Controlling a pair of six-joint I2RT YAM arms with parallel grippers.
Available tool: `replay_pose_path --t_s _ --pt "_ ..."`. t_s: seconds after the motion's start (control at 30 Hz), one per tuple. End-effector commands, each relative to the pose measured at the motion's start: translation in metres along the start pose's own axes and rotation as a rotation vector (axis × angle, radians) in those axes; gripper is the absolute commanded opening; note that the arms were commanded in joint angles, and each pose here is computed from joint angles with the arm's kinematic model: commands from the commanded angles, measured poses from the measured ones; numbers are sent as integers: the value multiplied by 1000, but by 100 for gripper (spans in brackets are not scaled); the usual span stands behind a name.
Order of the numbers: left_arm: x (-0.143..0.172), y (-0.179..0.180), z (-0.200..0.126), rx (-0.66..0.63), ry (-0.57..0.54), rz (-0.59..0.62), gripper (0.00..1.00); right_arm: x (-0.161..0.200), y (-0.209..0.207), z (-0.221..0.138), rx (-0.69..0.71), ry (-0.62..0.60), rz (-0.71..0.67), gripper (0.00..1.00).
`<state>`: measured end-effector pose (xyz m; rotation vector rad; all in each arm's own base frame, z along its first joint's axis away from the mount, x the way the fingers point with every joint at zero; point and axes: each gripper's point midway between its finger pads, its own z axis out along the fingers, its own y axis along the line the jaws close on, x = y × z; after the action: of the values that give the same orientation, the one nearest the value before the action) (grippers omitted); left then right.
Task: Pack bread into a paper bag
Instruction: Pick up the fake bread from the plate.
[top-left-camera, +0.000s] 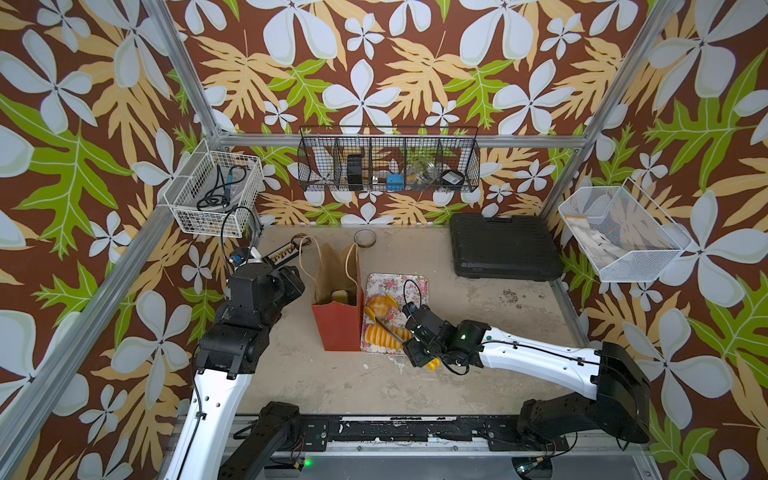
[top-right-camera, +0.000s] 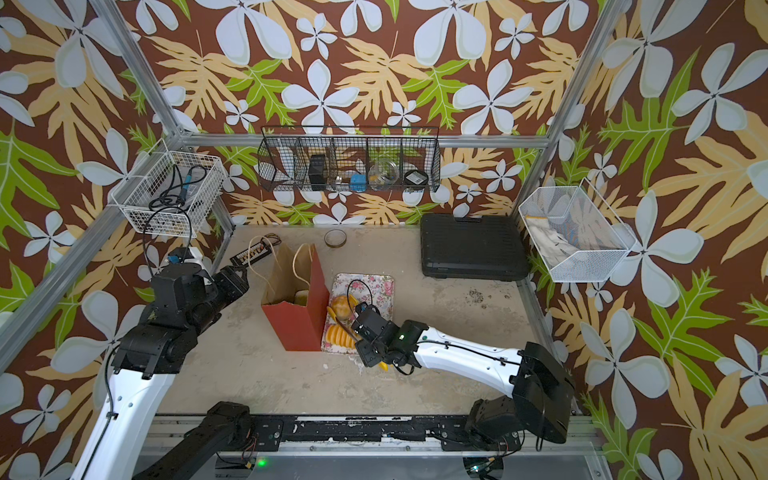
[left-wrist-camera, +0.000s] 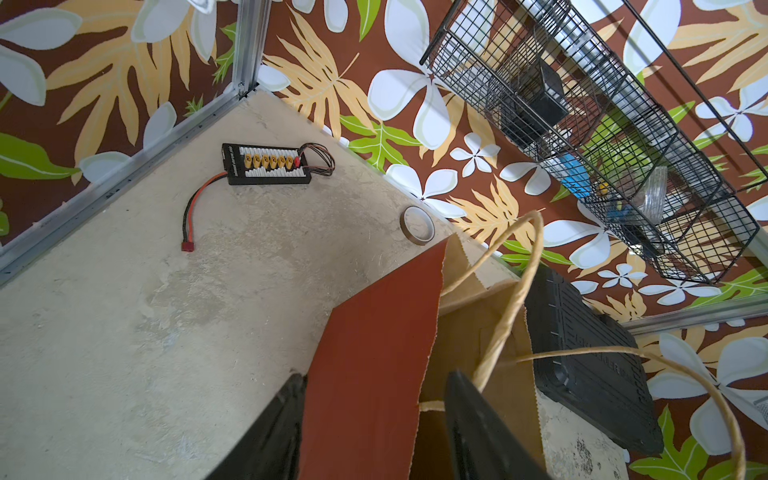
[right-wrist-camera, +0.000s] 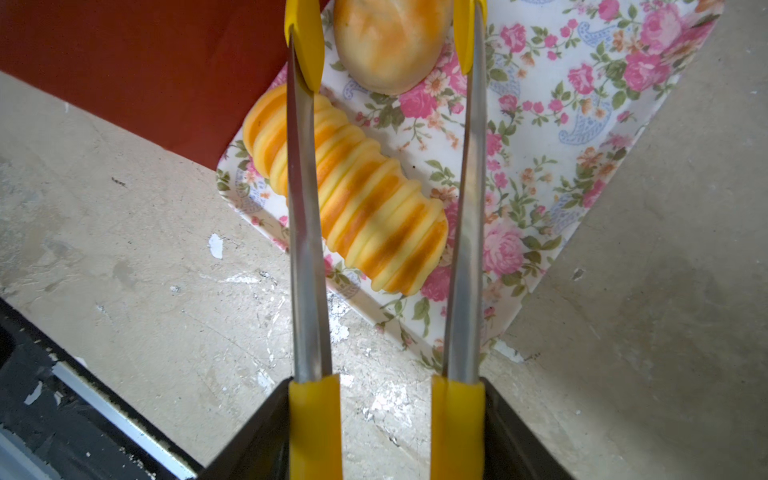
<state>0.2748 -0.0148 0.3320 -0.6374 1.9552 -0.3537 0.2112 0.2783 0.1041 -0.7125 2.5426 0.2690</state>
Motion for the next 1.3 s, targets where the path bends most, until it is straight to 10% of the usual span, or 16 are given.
replay_pose_path --t_s 0.0,0.23,0.4,0.97,1.27 --pt "-1 1 0 -3 -7 15 58 -6 -2 5 4 -15 -10 66" --pt "0 2 1 -9 -6 17 58 -4 -6 12 3 8 -2 59" --pt "-1 2 2 -9 -7 17 58 -13 -9 0 11 -8 8 23" --pt "4 -2 8 10 12 6 58 -120 -1 -246 -37 -525 4 26" --pt "3 -1 6 6 1 3 58 -131 106 -271 -201 -581 -190 33"
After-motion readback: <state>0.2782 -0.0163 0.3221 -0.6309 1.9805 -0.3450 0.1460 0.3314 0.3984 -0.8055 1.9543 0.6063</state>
